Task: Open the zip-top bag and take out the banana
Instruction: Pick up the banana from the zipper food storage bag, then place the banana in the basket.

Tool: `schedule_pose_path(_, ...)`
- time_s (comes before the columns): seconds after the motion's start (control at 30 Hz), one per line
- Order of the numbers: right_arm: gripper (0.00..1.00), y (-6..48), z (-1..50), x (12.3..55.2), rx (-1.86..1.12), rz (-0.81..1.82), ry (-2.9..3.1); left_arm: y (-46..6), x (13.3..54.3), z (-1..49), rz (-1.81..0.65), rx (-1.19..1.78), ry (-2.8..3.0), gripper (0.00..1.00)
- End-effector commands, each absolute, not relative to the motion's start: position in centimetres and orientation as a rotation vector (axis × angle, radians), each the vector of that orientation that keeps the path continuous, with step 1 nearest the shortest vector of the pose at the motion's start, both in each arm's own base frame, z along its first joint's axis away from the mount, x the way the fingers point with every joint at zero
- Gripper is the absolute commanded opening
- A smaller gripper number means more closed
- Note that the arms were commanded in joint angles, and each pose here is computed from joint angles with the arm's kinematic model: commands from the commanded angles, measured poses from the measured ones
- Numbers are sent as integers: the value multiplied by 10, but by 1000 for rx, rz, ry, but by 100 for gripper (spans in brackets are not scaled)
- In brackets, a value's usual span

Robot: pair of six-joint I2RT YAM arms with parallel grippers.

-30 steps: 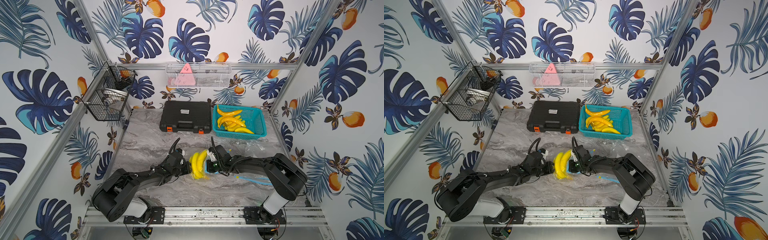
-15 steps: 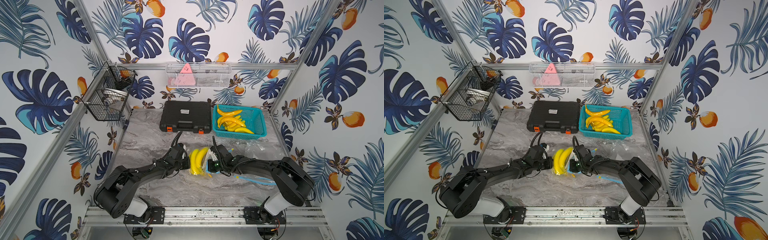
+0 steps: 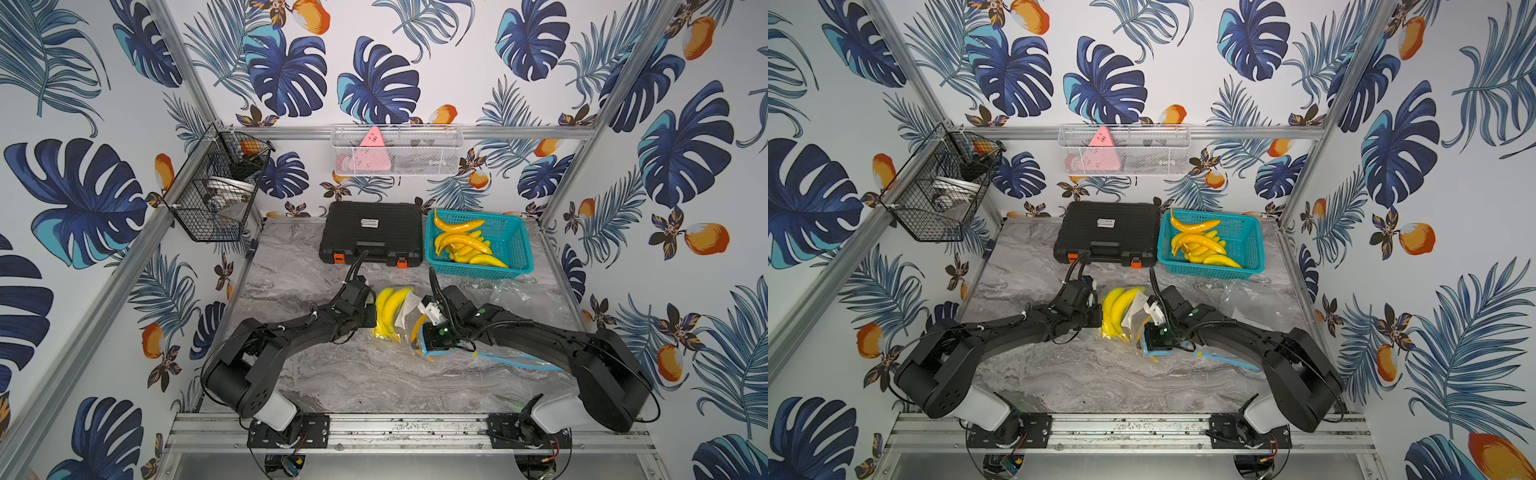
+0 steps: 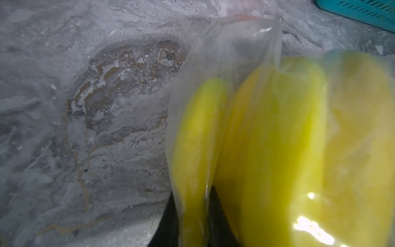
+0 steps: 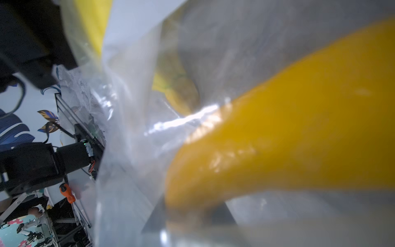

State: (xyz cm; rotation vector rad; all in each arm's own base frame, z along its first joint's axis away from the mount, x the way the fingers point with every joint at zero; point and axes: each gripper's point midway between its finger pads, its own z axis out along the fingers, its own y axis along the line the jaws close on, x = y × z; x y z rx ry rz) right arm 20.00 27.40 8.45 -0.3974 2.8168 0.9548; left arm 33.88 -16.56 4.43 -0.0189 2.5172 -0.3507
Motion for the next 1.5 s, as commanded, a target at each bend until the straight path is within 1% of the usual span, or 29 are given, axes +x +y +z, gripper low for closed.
schedule_pose_path(0.0,30,251,94,184,-413,898,2865,-121,343,36,-5,13,2502,0)
schedule_pose_path(0.13,29,236,109,190,-352,877,2792,-115,346,40,23,4,2480,0)
schedule_pose_path(0.23,29,220,104,180,-382,768,2869,-110,349,43,60,2,2478,0)
schedule_pose_path(0.33,29,207,100,177,-383,679,2896,-111,353,46,34,-7,2472,0)
schedule_pose_path(0.43,30,204,105,175,-358,728,2899,-113,355,49,25,-6,2478,0)
schedule_pose_path(0.57,30,201,130,159,-340,834,2870,-115,356,52,0,-15,2477,0)
schedule_pose_path(0.63,30,192,149,153,-308,840,2814,-116,356,51,-13,-20,2482,0)
schedule_pose_path(0.7,32,177,174,160,-236,794,2693,-117,356,50,-22,-18,2489,0)
schedule_pose_path(0.77,33,159,194,180,-161,681,2586,-119,356,48,-43,-26,2492,0)
schedule_pose_path(0.83,35,146,210,221,-89,576,2494,-123,357,46,-68,-26,2493,0)
schedule_pose_path(0.87,35,147,212,241,-72,579,2476,-124,358,45,-70,-25,2498,0)
schedule_pose_path(1.0,32,125,216,353,76,605,2357,-127,356,48,-108,-29,2494,0)
schedule_pose_path(1.07,31,112,219,402,80,505,2311,-128,355,51,-124,-34,2486,0)
schedule_pose_path(1.13,35,98,211,444,95,446,2304,-129,356,53,-132,-34,2483,0)
schedule_pose_path(1.2,35,81,197,481,158,479,2310,-131,356,54,-142,-34,2485,0)
schedule_pose_path(1.23,35,74,187,493,190,497,2329,-132,357,55,-146,-34,2485,0)
schedule_pose_path(1.27,40,71,178,505,203,525,2341,-132,357,55,-147,-32,2485,0)
schedule_pose_path(1.3,47,70,170,513,206,554,2361,-132,356,54,-149,-30,2489,0)
schedule_pose_path(1.33,50,70,164,517,203,571,2379,-132,356,53,-149,-31,2491,0)
schedule_pose_path(1.37,54,71,162,523,190,585,2375,-133,356,52,-157,-33,2493,0)
schedule_pose_path(1.4,63,71,159,525,179,584,2375,-135,356,51,-168,-31,2495,0)
schedule_pose_path(1.47,72,70,169,524,144,582,2345,-136,355,49,-176,-31,2501,0)
